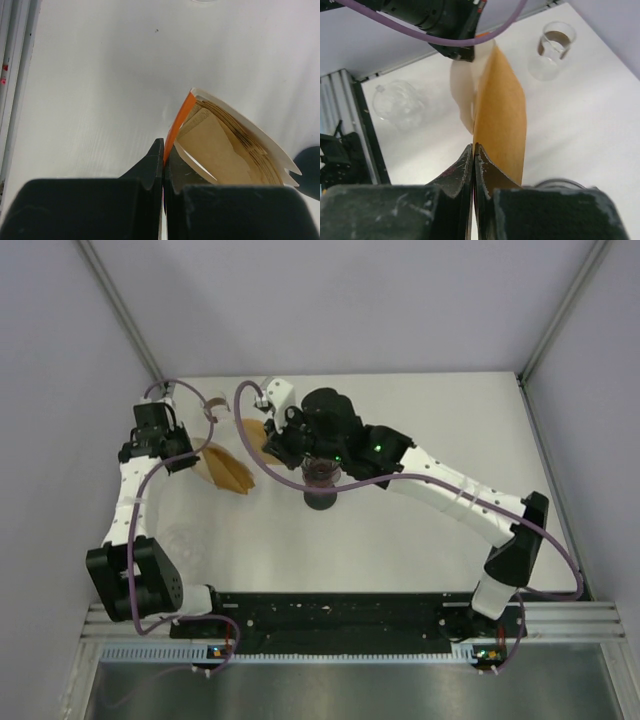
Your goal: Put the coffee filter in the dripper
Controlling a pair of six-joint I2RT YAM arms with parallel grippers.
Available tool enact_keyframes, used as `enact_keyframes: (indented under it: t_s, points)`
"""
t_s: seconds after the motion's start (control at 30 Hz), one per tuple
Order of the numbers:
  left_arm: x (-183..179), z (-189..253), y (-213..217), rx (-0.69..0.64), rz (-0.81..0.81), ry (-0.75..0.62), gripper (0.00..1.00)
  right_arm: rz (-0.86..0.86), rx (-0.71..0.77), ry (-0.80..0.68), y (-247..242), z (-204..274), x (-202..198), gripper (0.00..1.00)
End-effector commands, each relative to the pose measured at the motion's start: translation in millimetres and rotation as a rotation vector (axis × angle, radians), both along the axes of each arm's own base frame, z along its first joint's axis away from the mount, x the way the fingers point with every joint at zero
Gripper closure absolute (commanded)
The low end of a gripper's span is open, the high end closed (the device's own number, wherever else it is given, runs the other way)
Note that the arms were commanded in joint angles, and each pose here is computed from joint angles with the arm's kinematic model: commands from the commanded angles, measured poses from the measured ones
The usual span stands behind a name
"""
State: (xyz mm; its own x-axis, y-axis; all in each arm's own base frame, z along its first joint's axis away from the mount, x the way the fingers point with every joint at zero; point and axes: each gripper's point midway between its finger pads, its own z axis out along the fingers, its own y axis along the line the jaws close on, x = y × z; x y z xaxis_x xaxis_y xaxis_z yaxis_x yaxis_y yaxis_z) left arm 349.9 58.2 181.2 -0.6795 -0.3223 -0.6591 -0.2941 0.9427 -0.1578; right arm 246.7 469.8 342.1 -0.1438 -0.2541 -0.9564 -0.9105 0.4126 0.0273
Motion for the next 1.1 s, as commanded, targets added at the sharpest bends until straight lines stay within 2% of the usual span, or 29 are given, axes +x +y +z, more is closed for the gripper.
enact_keyframes:
  t_s: [0.0, 0.3, 0.47, 0.67, 0.83, 0.97, 1.07]
  points:
    - [23, -12, 3, 0.055, -0.016, -0.047, 1.00, -0.085, -0.106, -0.124, -62, 27, 13, 1.00]
    - [32, -44, -6, 0.155, -0.096, -0.028, 1.00, -0.119, -0.374, -0.132, -99, -16, 38, 1.00]
    - [29, -51, -10, 0.153, -0.124, -0.016, 1.00, -0.144, -0.407, -0.105, -107, -29, 54, 1.00]
    - [24, -49, -14, 0.142, -0.147, -0.014, 0.77, -0.135, -0.420, -0.072, -107, -43, 64, 1.00]
    - [20, -42, -25, 0.100, -0.191, -0.014, 0.63, -0.131, -0.452, -0.048, -103, -61, 70, 1.00]
    - [16, -35, -26, 0.098, -0.200, -0.015, 0.59, -0.141, -0.461, -0.028, -103, -70, 76, 1.00]
    - [15, -38, -24, 0.108, -0.200, -0.001, 0.62, -0.117, -0.455, -0.009, -97, -74, 74, 1.00]
